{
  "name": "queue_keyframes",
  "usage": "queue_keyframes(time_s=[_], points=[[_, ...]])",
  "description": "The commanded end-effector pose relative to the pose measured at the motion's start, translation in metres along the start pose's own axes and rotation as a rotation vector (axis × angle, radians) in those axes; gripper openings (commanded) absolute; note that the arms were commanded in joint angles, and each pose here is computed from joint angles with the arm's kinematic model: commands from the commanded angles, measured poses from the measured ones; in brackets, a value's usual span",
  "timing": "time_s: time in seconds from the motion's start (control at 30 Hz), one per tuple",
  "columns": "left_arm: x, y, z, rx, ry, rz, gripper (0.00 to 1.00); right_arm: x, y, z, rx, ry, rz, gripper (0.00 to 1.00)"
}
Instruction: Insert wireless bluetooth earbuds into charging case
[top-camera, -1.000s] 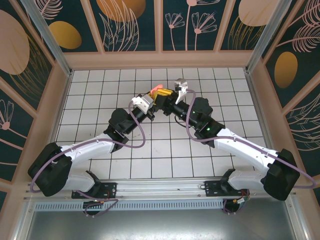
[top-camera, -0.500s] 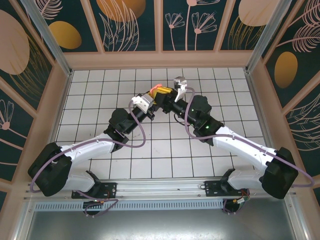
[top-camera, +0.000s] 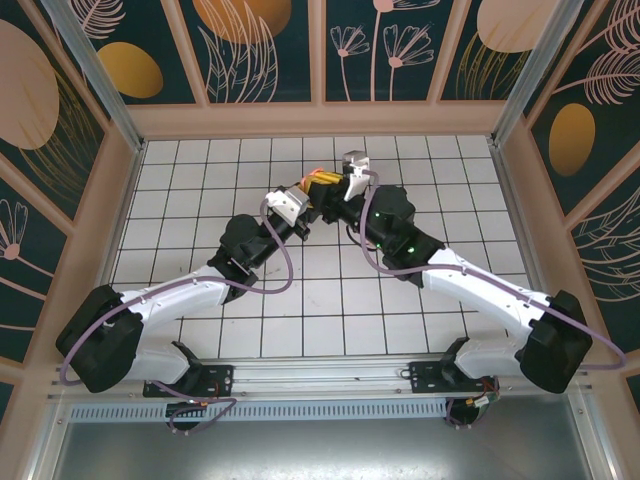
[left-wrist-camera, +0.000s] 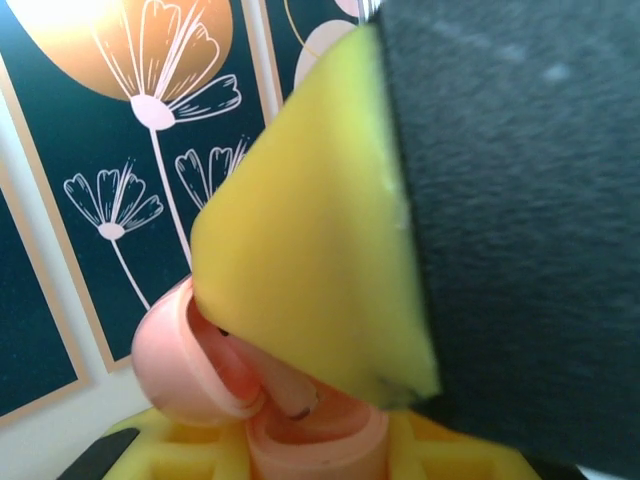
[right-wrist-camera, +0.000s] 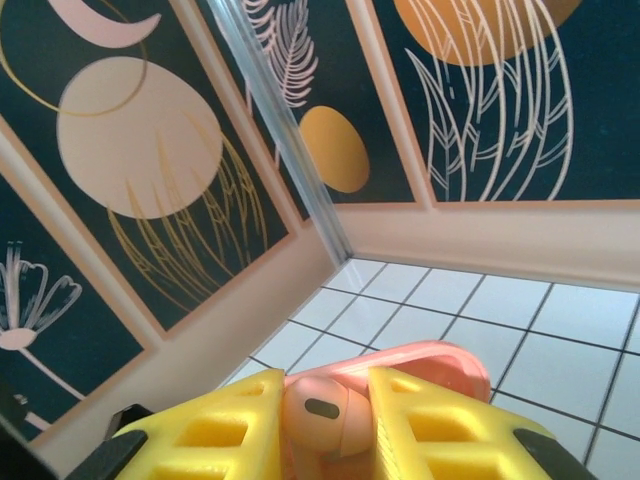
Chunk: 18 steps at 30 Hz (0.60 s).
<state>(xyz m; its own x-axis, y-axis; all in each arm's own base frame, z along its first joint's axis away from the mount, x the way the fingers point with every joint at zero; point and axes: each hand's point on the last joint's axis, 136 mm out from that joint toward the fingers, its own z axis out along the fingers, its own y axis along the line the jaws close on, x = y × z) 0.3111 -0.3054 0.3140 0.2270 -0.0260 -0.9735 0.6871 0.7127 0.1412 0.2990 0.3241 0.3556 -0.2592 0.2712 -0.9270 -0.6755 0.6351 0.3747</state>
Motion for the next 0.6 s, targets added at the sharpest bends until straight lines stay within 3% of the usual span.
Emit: queue_keyframes(time_s=[0.0, 0.3, 0.57], points=[[-0.048, -0.033, 0.000, 0.132, -0.144, 0.029, 0.00, 0.008, -0.013, 0.008, 0.087, 0.030, -0.051, 0.25], [-0.053, -0.033, -0.001, 0.128, -0.155, 0.032, 0.00, 0.013, -0.016, 0.006, 0.099, 0.037, -0.048, 0.25], [-0.053, -0.027, -0.001, 0.099, -0.153, 0.014, 0.00, -0.003, 0.004, -0.003, -0.002, 0.002, 0.002, 0.25]])
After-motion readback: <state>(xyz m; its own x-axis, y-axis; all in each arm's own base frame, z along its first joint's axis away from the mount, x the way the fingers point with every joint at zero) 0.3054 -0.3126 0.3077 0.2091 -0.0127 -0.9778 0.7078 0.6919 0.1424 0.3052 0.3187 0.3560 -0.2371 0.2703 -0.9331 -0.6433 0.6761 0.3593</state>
